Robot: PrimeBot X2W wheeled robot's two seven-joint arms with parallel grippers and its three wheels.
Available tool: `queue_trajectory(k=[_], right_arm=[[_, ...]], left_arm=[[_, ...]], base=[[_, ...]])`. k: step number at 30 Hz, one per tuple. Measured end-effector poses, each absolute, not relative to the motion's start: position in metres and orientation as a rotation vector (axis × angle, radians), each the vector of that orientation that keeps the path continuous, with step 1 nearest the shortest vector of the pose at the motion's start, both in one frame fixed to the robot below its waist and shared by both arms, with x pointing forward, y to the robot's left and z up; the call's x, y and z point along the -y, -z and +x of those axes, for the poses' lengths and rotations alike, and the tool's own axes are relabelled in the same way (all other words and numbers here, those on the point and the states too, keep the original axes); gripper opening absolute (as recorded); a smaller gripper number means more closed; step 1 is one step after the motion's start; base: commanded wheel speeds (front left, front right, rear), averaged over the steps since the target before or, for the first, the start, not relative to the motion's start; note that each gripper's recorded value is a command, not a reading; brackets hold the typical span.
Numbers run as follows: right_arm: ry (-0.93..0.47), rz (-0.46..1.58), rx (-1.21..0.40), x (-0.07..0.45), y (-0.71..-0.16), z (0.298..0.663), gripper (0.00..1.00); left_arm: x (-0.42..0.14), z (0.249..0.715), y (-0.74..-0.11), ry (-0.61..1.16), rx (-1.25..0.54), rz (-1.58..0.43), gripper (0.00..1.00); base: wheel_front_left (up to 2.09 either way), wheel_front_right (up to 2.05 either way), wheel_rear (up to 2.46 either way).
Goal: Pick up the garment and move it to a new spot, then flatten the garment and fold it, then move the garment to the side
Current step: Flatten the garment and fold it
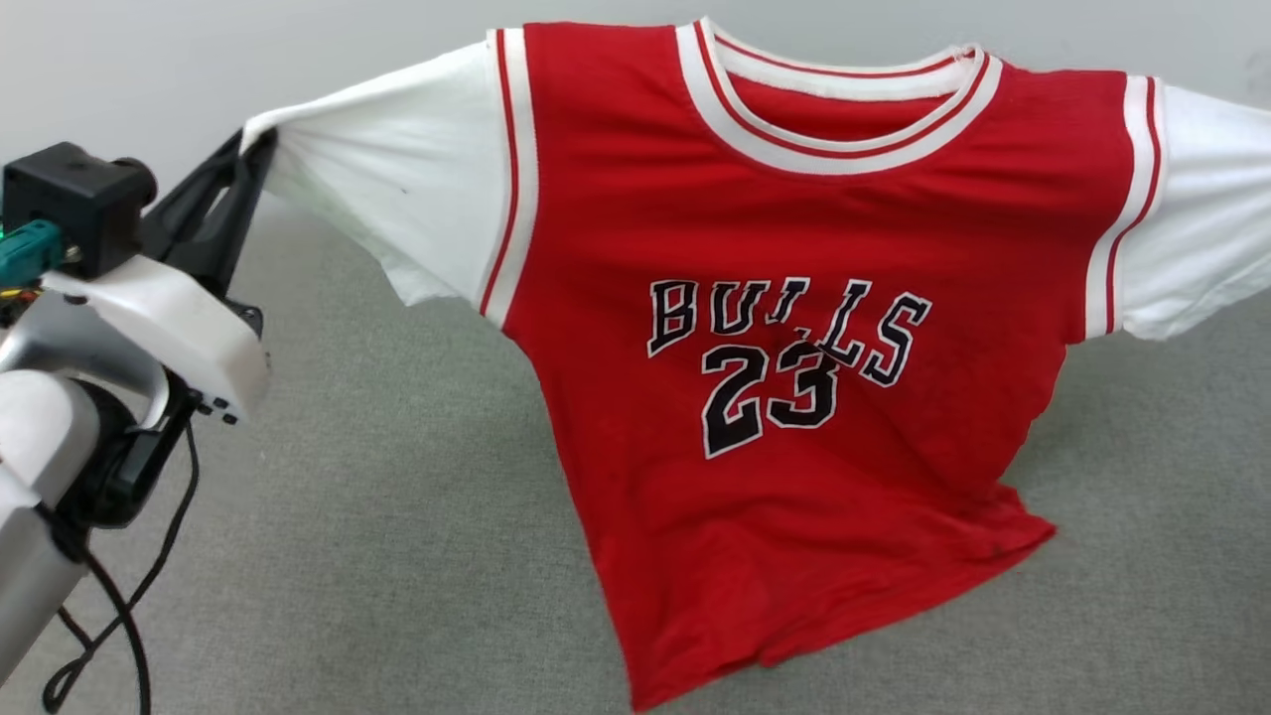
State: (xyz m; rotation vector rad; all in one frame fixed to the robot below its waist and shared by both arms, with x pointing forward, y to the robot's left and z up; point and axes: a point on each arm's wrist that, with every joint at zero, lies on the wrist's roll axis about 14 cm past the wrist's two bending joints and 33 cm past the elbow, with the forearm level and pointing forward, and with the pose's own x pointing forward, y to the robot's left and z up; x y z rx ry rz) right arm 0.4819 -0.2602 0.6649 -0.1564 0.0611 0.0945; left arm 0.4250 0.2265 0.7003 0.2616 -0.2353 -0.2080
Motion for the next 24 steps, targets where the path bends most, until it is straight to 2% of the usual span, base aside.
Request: queue_trajectory(k=[8,13,17,24], right_arm=[[-0.073,-0.169,0.068,0.264,-0.705,0.457,0.0],[-0.068,-0.178,0.129,0.261,-0.723,0.457,0.0],[-0.058,-0.188,0.216,0.257,-0.748,0.472,0.0],[-0.032,-0.159,0.295,0.257,-0.77,0.522,0.0]], left_arm=[[-0.228,0.401,-0.74,0.158,0.407,0.262,0.0],[-0.236,0.396,-0.769,0.116,0.542,0.281,0.0],[-0.242,0.41,-0.786,0.1,0.598,0.301,0.0],[-0.25,0.462,-0.806,0.069,0.65,0.34,0.0]], base=[[0.0,0.0,0.0],[0.0,0.0,0.0],[0.0,0.0,0.0],[0.0,0.0,0.0]])
